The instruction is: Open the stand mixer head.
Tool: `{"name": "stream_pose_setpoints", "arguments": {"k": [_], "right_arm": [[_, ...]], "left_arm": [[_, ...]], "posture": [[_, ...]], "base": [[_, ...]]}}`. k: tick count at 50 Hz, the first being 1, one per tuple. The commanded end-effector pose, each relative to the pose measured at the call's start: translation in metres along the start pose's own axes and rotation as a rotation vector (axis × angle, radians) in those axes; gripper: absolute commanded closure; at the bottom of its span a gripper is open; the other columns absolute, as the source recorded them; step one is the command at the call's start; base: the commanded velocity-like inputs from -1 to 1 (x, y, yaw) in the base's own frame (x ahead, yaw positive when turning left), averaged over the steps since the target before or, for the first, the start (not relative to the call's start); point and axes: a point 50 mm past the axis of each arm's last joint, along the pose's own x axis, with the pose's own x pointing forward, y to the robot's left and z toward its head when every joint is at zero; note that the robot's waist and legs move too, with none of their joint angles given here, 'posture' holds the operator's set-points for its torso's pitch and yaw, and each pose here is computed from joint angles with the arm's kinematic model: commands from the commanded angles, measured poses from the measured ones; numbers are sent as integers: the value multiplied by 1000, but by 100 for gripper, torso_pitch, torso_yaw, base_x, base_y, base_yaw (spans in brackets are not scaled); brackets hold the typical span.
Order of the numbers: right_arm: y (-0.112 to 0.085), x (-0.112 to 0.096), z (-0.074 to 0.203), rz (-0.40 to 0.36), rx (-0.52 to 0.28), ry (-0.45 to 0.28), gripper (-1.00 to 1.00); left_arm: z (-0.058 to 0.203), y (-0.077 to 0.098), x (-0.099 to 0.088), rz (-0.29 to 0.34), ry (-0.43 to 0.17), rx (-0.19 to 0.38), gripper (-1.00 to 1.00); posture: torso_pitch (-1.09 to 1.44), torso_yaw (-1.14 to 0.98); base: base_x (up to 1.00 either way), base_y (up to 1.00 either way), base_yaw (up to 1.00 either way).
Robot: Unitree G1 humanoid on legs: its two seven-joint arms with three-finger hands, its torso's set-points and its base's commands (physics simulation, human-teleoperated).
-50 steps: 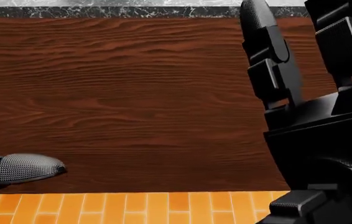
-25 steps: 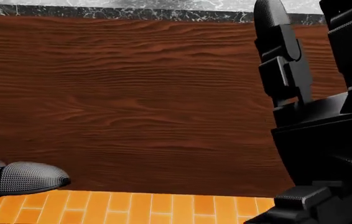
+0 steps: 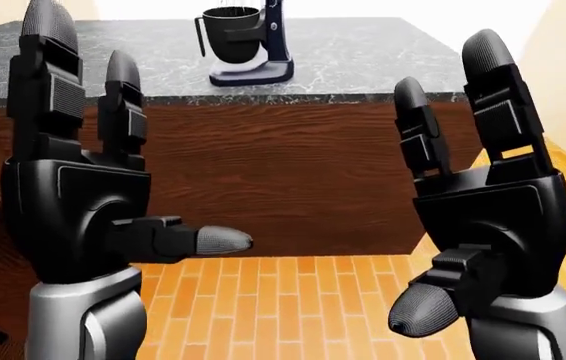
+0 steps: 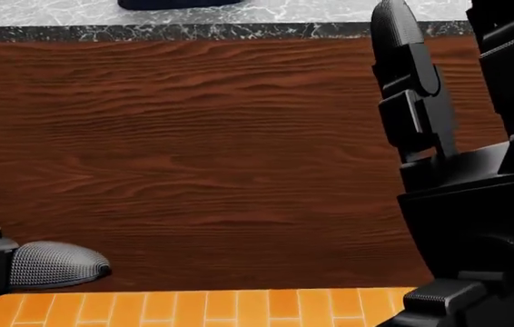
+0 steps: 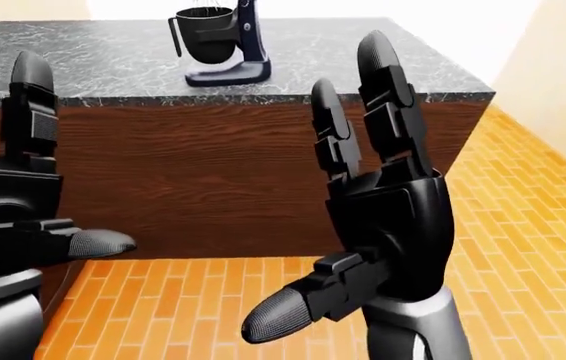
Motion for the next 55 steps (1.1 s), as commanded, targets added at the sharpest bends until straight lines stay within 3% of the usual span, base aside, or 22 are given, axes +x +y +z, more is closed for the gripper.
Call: {"name": "stream_pose_setpoints", "arguments": {"k": [1,34,43,45,52,55], "right_arm": [[5,2,10,40,-4,-67,-100],[9,-2,7,77,10,-55,-100],[8,-1,6,65,-13,-53,-100],[7,-2,4,41,-54,-54,-100],[7,-2,6,61,2,-52,-100],[7,-2,5,48,-34,-57,-100]], "left_arm": [[11,0,1,0,-73,12,-100],[11,0,2,0,-73,9,-100],[11,0,2,-2,-73,9,-100],[11,0,2,-1,-74,10,-100],[11,0,2,-2,-74,9,-100],[12,0,2,-2,-75,10,-100]], "posture": [[0,0],[0,0],[0,0],[0,0],[0,0],[0,0]], "base": [[0,0,0],[18,0,0],[24,0,0],[0,0,0],[22,0,0],[79,0,0]]}}
